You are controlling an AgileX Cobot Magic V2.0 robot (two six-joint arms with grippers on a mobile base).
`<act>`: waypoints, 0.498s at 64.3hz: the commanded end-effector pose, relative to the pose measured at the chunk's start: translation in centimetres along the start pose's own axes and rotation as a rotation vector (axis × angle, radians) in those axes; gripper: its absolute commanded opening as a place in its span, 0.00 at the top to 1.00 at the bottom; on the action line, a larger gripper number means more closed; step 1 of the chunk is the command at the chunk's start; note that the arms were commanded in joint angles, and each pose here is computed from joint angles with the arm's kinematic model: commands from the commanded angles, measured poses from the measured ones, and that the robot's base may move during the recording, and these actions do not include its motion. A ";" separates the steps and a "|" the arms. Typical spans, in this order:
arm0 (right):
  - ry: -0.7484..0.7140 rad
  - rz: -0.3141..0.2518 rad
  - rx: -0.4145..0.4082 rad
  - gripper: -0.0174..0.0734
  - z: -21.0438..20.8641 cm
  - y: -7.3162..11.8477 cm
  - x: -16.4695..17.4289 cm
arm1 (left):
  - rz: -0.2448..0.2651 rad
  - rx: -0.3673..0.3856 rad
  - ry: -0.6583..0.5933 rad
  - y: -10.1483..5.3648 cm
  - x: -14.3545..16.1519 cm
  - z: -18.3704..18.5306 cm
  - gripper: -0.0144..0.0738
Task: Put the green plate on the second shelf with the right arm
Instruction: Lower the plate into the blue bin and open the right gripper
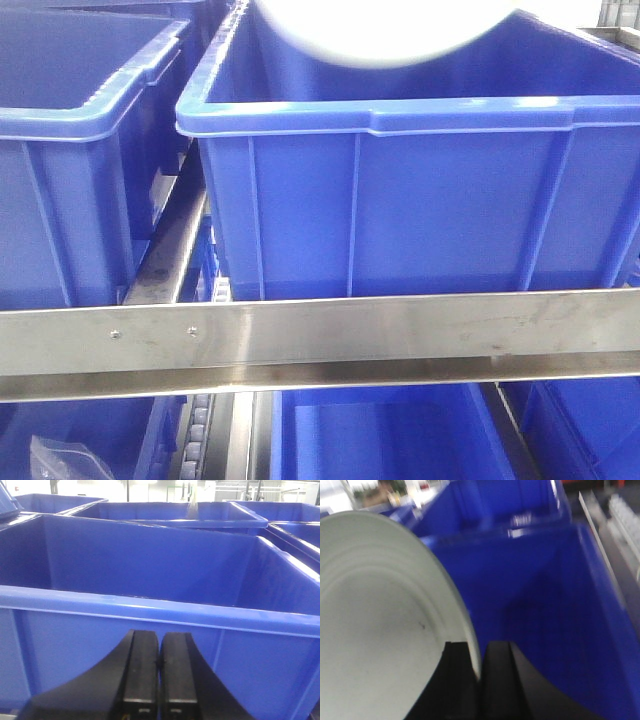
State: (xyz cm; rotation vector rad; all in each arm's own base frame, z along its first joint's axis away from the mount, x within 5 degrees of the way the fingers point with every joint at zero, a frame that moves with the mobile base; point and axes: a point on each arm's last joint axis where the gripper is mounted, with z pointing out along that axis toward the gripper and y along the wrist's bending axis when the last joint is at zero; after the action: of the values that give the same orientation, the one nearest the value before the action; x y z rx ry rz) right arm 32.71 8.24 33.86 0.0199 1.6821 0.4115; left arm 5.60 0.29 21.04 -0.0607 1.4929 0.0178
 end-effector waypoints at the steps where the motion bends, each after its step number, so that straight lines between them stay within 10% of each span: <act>1: -0.110 0.014 -0.031 0.71 1.5 0.8 -3.1 | -0.011 0.004 -0.056 0.0 0.6 0.0 0.69; 17: -0.093 0.015 -0.018 0.37 3.5 0.7 -3.6 | -0.011 0.004 -0.056 0.0 0.6 0.0 0.69; 32: 0.014 0.015 0.028 0.37 2.2 0.6 -3.8 | -0.011 0.004 -0.056 0.0 0.6 0.0 0.69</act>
State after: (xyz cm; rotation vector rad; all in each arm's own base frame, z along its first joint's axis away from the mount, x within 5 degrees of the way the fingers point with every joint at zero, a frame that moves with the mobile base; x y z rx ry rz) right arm 36.74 9.03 33.09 0.0387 1.8273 0.3762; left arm 5.60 0.29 21.04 -0.0607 1.4929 0.0178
